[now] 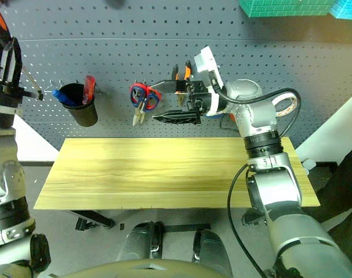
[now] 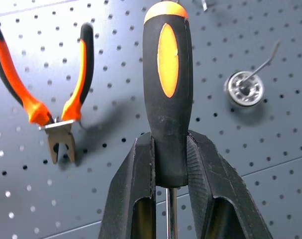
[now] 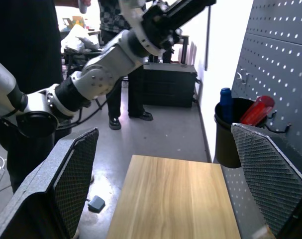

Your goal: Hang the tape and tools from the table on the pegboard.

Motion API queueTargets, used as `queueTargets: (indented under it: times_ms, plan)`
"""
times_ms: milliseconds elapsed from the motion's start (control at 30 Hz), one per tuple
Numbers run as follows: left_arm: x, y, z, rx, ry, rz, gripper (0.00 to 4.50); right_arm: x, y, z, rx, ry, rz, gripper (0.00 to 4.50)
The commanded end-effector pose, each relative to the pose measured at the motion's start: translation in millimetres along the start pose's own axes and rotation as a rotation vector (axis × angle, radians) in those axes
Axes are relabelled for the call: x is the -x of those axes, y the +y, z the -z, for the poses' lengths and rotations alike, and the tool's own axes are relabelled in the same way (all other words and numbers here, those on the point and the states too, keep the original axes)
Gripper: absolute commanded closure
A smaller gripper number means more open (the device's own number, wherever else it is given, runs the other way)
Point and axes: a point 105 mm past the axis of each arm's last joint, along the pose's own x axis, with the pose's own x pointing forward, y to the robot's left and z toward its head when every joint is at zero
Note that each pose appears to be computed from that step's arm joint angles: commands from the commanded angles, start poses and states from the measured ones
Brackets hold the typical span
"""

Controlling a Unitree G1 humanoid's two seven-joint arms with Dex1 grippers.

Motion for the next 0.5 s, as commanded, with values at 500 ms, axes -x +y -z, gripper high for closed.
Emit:
queueTargets:
  times_ms: [500]
  plan:
    - [-30.4, -3.8, 33.6, 0.095, 0.003, 0.002, 4.00, -8.1, -15.1, -9.9, 0.053, -0.038, 0.142, 0.00]
